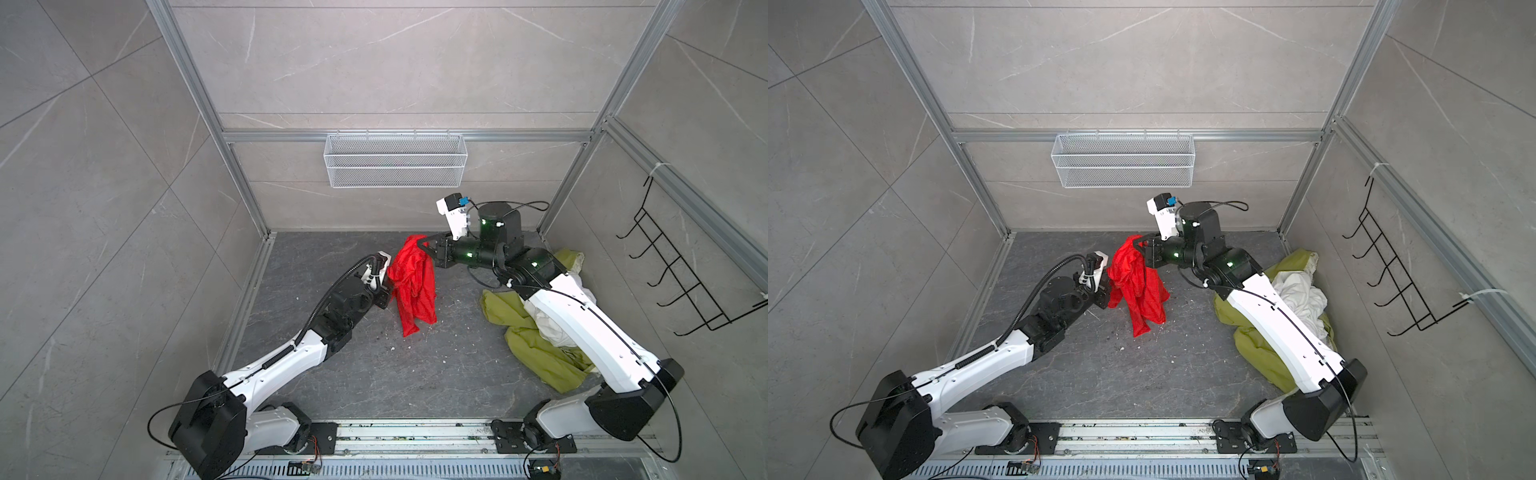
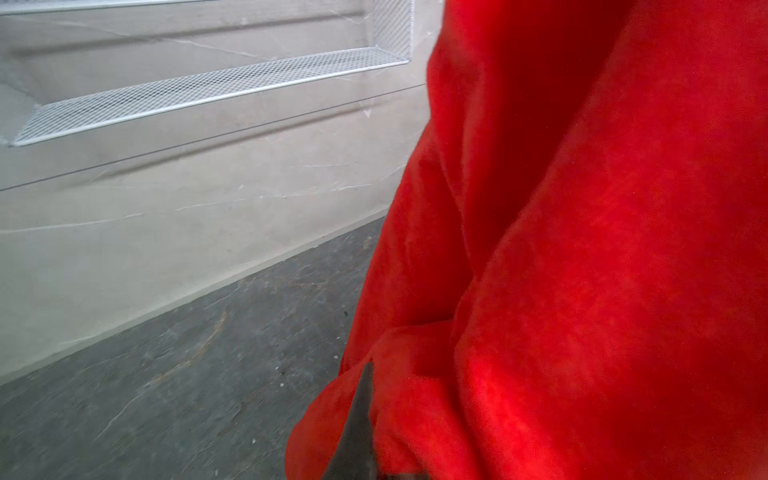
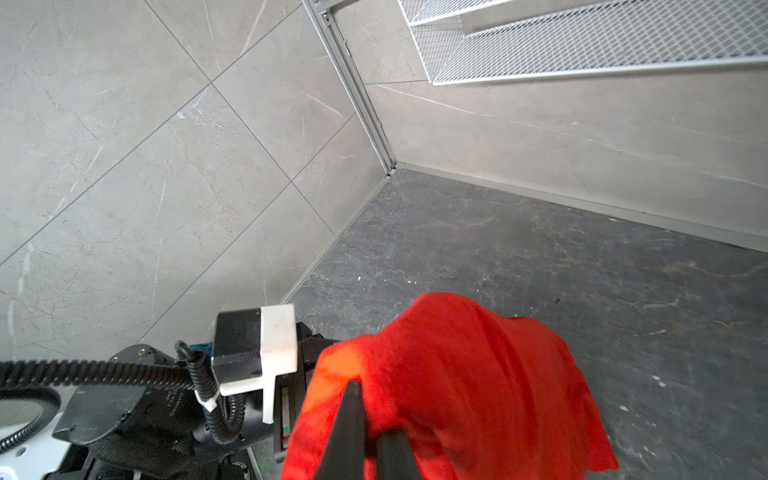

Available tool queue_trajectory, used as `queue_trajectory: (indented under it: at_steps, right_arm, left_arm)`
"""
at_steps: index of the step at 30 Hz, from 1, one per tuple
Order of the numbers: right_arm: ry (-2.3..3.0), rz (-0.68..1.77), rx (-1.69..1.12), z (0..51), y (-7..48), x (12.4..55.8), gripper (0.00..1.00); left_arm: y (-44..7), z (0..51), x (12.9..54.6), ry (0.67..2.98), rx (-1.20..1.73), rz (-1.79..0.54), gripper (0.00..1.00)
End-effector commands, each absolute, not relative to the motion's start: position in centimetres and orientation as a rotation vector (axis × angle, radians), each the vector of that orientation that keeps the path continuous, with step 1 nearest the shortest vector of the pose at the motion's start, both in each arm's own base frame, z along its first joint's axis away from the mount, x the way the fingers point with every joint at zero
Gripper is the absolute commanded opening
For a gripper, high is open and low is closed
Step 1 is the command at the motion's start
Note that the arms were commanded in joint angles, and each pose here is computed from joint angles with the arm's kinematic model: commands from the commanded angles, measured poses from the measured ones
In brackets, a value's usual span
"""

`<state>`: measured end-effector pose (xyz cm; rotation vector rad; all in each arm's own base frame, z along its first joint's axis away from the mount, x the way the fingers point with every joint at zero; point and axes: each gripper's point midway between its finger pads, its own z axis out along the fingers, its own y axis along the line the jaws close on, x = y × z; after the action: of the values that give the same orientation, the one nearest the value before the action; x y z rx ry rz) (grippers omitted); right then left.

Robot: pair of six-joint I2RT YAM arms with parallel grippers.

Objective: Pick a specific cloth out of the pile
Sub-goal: 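Carry the red towel with both grippers away from the pile toward the open floor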

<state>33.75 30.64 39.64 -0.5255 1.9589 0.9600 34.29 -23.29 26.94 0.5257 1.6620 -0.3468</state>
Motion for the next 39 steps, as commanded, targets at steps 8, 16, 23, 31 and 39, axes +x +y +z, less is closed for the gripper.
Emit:
queue_trajectory:
  at_steps: [8,16,23,31,39]
  right_arm:
    - [1.839,1.068,-0.564,43.1,34.5,34.6,0.00]
    - [1.861,1.088,-0.531,42.5,35.4,35.6,0.00]
    - [1.884,1.139,-0.526,41.4,37.6,36.7,0.00]
    - [1.886,1.194,-0.523,40.9,41.4,38.2,0.00]
    - [1.855,1.302,-0.534,41.8,46.7,39.5,0.00]
  left_arm:
    - [-19.6,30.5,34.4,1.614,0.397,-0.318,0.00]
    - [-16.3,33.3,34.3,1.597,0.289,-0.193,0.00]
    - [-14.5,34.2,34.4,1.590,0.312,-0.201,0.00]
    - [-11.9,35.8,35.8,1.573,0.239,-0.173,0.00]
    - [-9.8,37.8,36.4,1.538,0.198,-0.134,0.00]
